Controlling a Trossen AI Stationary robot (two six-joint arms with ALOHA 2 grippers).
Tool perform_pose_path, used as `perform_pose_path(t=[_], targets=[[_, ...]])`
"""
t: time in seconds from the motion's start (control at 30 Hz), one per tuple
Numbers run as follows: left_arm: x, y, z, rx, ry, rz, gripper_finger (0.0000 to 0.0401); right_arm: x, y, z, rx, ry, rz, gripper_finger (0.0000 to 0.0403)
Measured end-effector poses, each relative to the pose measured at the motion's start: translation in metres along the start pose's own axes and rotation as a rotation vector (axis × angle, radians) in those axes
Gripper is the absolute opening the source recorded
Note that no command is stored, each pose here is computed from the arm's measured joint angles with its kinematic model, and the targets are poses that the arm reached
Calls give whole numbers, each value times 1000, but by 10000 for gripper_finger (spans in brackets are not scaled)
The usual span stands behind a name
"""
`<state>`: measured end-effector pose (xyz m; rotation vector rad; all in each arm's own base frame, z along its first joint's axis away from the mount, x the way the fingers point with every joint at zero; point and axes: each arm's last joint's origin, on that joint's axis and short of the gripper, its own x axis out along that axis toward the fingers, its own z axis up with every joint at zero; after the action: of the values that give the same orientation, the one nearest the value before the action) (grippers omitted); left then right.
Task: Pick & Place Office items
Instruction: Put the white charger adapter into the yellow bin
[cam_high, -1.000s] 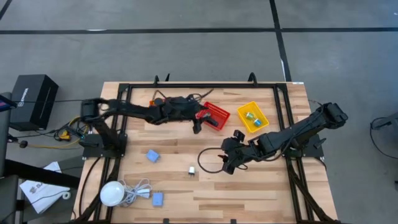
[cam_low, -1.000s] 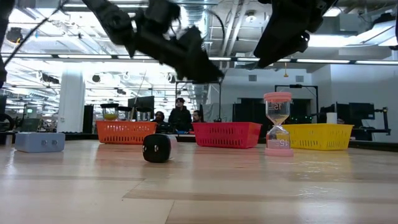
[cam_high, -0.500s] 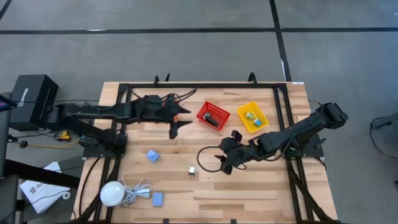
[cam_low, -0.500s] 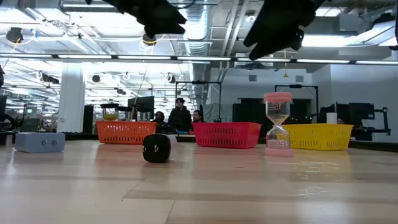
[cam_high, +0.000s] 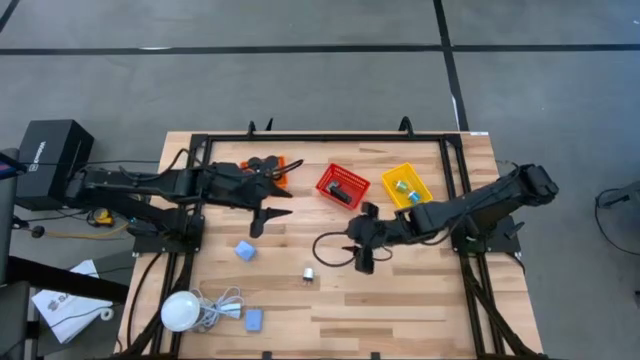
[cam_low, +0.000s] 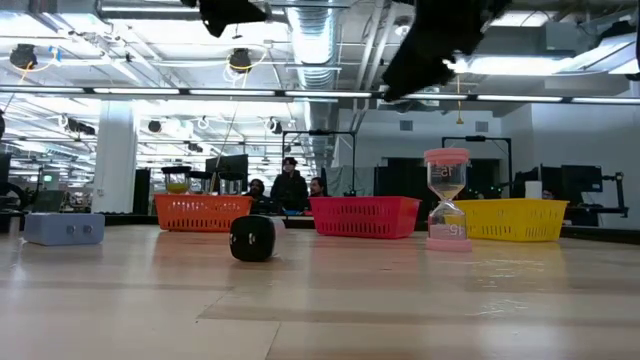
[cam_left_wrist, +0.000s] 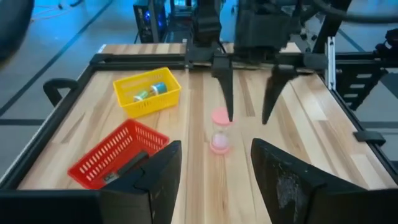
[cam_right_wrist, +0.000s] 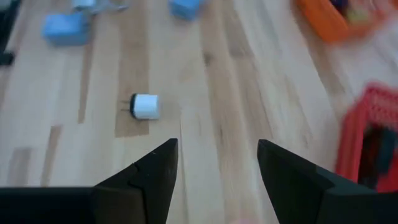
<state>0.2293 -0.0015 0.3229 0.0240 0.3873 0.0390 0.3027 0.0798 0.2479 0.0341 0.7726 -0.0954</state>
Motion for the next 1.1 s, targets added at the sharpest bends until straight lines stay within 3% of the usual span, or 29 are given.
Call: perform_pose_path(t=[0.17,0.3,0.63,0.8,0.93,1.1], targets=[[0,0,-1,0,14,0,186,1,-1,19,-320,-171,140,212],[0,0,-2,1,21,0,185,-3,1,32,-496,-339,252,212],[0,0,-2,1,22,1,185,-1,-13,40,-591,-404,334,212],[0,0,-2,0,22,11,185,6,-13,57,-587,-438,329,212],[1,1,-3,2,26,32,185,39,-4,63,-624,-364,399,212],[0,1,-5,12,48,32,185,77,9,62,-738,-149,480,212]])
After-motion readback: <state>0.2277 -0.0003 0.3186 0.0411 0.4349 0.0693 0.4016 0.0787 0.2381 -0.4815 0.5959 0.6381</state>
